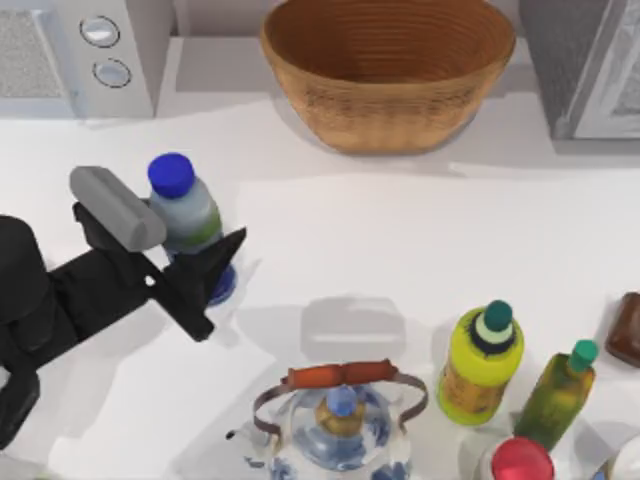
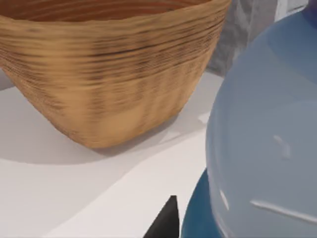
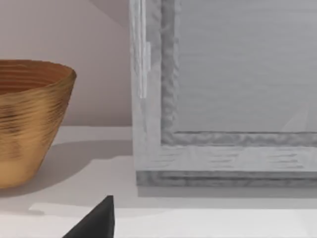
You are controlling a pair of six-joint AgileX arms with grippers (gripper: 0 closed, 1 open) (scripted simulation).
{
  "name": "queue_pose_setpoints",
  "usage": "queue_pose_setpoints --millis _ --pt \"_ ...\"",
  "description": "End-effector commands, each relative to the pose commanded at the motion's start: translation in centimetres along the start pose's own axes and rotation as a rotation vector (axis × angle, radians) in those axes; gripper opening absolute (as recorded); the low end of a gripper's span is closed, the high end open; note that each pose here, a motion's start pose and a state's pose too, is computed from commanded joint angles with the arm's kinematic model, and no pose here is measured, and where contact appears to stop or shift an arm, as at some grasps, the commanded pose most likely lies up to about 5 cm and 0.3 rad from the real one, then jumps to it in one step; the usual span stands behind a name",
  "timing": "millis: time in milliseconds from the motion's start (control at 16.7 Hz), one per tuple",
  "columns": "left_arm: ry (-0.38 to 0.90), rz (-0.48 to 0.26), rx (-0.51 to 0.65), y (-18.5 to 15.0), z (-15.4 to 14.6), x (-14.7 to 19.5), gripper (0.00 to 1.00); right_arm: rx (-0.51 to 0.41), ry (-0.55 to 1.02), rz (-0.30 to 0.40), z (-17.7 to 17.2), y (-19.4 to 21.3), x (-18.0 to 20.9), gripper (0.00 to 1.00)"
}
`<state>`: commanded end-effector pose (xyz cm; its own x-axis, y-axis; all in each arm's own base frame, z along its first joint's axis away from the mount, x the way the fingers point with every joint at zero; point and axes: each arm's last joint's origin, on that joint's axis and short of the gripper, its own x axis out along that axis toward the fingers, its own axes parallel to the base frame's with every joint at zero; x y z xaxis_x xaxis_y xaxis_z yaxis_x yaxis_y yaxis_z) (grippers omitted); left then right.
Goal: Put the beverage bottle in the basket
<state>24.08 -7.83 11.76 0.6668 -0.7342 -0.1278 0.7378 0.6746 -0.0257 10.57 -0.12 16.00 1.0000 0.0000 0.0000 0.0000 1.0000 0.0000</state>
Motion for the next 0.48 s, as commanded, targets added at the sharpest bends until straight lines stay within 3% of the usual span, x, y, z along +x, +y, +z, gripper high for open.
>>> queue_pose_setpoints --millis 480 --pt "-0.004 -0.005 -0.001 -1.0 1.8 -5.2 0.00 0.000 0.000 0.000 0.0 0.0 0.0 1.00"
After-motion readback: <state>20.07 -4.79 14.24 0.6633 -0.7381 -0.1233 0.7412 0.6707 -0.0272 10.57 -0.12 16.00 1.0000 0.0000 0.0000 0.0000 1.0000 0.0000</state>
